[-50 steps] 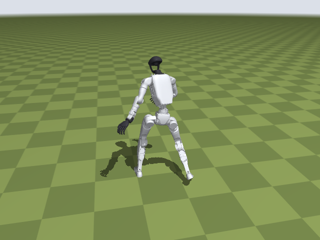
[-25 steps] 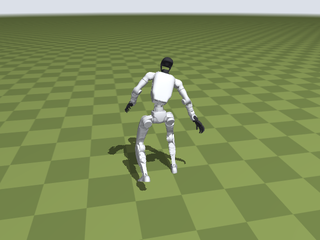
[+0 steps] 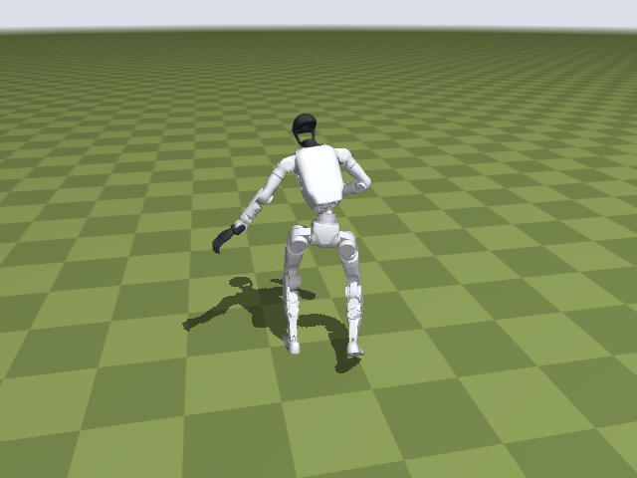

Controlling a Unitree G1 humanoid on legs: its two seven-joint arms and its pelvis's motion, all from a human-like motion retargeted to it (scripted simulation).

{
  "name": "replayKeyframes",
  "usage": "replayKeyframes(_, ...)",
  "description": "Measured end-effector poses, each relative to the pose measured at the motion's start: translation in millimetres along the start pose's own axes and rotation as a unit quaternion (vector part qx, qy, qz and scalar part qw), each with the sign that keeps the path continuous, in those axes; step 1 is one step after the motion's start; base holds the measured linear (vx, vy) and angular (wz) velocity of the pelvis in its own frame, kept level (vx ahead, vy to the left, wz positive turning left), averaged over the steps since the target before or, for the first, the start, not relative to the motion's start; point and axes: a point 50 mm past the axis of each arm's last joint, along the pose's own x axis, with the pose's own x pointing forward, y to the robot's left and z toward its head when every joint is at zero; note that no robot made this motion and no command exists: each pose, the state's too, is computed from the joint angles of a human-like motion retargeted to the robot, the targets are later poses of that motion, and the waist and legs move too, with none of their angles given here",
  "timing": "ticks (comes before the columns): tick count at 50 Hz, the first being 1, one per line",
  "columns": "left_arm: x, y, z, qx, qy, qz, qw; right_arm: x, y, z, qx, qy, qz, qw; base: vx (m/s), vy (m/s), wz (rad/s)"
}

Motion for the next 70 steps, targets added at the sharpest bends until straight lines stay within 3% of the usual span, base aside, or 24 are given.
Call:
replayKeyframes(3,-7.5,-0.2,56.1,-0.151,-0.022,0.061,0.986,-34.9,-10.0,2.3,-0.105,-0.011,0.013,0.994,0.77,-0.13,1.29)
replayKeyframes(7,-46.5,-58.1,109.7,-0.257,-0.086,-0.073,0.96,-82.9,-14.2,-43.0,-0.148,0.125,0.064,0.979,0.78,-0.2,0.93)
replayKeyframes(11,-106.2,-125.4,126.8,-0.173,-0.215,-0.258,0.926,-130.0,-21.0,-111.4,-0.095,0.326,0.066,0.938,0.83,-0.23,0.24)
replayKeyframes(15,-159.2,-163.6,121.5,-0.076,-0.327,-0.388,0.858,-165.9,-43.5,-168.2,-0.124,0.476,0.112,0.864,0.91,-0.25,0.05)
replayKeyframes(20,-179.9,-192.6,64.3,-0.115,-0.214,-0.515,0.822,-186.0,-114.7,-209.3,-0.23,0.627,0.146,0.73,0.91,-0.19,-0.44)
replayKeyframes(22,-169.4,-190.2,28.8,-0.09,-0.189,-0.489,0.847,-167.1,-142.5,-213.7,-0.29,0.658,0.072,0.691,0.79,-0.02,-1.39)
replayKeyframes(25,-148.8,-173.8,-36.1,0.009,-0.162,-0.415,0.895,-121.2,-168.0,-200.7,-0.316,0.636,-0.178,0.681,0.74,0.1,-1.46)
replayKeyframes(27,-140.6,-161.5,-85.4,0.082,-0.107,-0.385,0.913,-91.8,-161.2,-195.5,-0.164,0.594,-0.327,0.717,0.7,0.18,-0.93)
replayKeyframes(29,-137.4,-148.8,-131.3,0.143,-0.043,-0.378,0.914,-66.4,-142.7,-194.3,0.046,0.533,-0.379,0.755,0.69,0.22,-0.51)
replayKeyframes(30,-136.7,-141.5,-152.3,0.168,-0.009,-0.376,0.911,-57.0,-132.1,-193.4,0.135,0.5,-0.378,0.767,0.71,0.24,-0.19)
replayKeyframes(32,-131.2,-125.3,-184.3,0.194,0.064,-0.354,0.913,-49.7,-108.8,-192.2,0.18,0.47,-0.315,0.805,0.73,0.24,0.05)
replayKeyframes(37,-83.8,-61.0,-201.3,0.173,0.21,-0.218,0.937,-59.4,-47.0,-182.8,-0.054,0.449,-0.041,0.891,0.77,0.23,0.18)
replayKeyframes(40,-36.2,-17.4,-154.8,0.134,0.176,-0.135,0.966,-85.2,-10.3,-178.5,-0.056,0.442,0.062,0.893,0.83,0.21,-0.05)
replayKeyframes(43,4.7,24.9,-62.2,0.074,0.031,-0.08,0.994,-130.1,31.2,-175.9,0.035,0.484,0.074,0.871,0.88,0.15,0.13)
replayKeyframes(45,12.4,44.4,2.4,0.001,-0.067,-0.037,0.997,-156.6,46.9,-175.2,0.037,0.513,0.055,0.856,0.83,0.07,0.79)
replayKeyframes(50,-9.7,27.5,92.5,-0.201,-0.146,0.045,0.968,-219.0,48.9,-179.3,-0.021,0.607,-0.017,0.795,0.75,-0.06,1.52)
replayKeyframes(53,-31.5,-30.5,100.9,-0.229,-0.109,-0.032,0.967,-257.1,45.2,-182.2,0.001,0.671,-0.021,0.741,0.7,-0.21,1.03)
replayKeyframes(55,-50.7,-73.6,96.6,-0.199,-0.104,-0.127,0.966,-274.7,37.4,-185.8,-0.001,0.697,0.03,0.717,0.73,-0.25,0.87)
replayKeyframes(58,-92.5,-129.1,85.2,-0.046,-0.208,-0.283,0.935,-293.4,9.8,-191.9,0.001,0.716,0.136,0.685,0.8,-0.29,1.5)
replayKeyframes(60,-129.4,-152.7,84.0,0.091,-0.333,-0.353,0.87,-307.5,-17.3,-192.7,0.015,0.733,0.178,0.656,0.84,-0.35,1.99)
replayKeyframes(63,-193.5,-163.2,98.6,0.177,-0.511,-0.387,0.747,-331.2,-70.0,-188.0,0.015,0.773,0.161,0.613,0.82,-0.4,1.62)
replayKeyframes(66,-249.9,-155.4,105.2,0.066,-0.567,-0.449,0.687,-336.6,-125.0,-184.6,-0.085,0.798,0.073,0.593,0.7,-0.39,-0.06)
replayKeyframes(70,-281.0,-152.8,84.2,-0.14,-0.451,-0.56,0.68,-269.6,-188.6,-188.1,-0.354,0.728,-0.109,0.577,0.44,-0.17,-1.31)
